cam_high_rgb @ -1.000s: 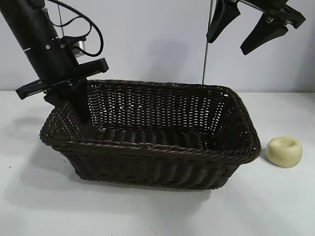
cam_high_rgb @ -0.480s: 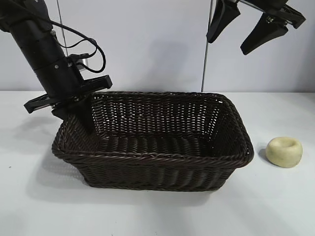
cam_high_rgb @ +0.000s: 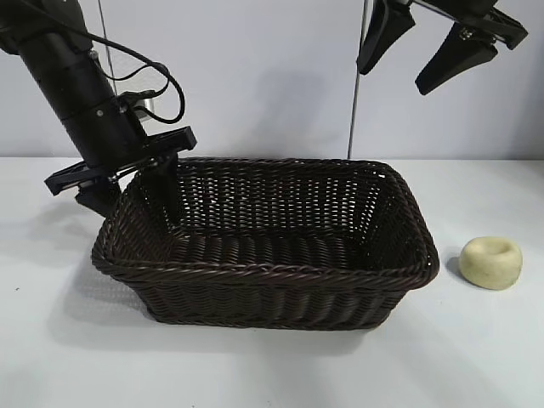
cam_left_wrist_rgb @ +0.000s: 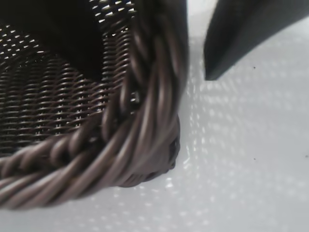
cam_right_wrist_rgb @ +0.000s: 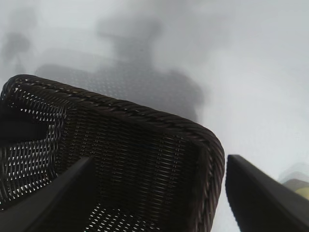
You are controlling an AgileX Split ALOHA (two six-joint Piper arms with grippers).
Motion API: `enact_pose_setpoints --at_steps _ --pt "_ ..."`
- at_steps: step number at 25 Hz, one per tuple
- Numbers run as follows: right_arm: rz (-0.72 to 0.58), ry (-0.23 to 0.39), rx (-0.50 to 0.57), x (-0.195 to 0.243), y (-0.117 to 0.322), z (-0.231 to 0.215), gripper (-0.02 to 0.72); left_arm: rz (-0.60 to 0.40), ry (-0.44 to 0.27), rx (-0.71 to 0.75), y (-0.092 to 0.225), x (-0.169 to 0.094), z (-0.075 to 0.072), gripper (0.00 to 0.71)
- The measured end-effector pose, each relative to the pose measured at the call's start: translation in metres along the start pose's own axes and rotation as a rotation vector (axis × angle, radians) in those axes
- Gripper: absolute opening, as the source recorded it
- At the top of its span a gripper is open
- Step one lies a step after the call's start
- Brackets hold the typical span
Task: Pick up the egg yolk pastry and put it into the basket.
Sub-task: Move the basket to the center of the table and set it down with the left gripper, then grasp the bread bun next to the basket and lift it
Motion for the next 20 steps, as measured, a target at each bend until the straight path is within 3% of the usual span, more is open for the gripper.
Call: enact_pose_setpoints --at_steps 4,20 --pt "0.0 0.0 0.0 0.0 0.0 0.0 0.54 -0.013 -0.004 0.015 0.002 -0.01 -0.002 0.503" --pt "0.003 -0.001 0.003 0.0 0.0 0.0 0.54 -0.224 0.015 0.144 0.032 -0.118 -0.03 0.507"
Point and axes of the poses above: a point on each arm's last joint axis where the gripper is mounted, x pointing out along that axis toward the gripper, z along the wrist's bending axis when the last joint is at zero, y = z × x, the point moved 3 cm from there along x, pointing out along that axis toward the gripper, and after that the axes turned 15 degrees about -x, right-handed, at the moved point
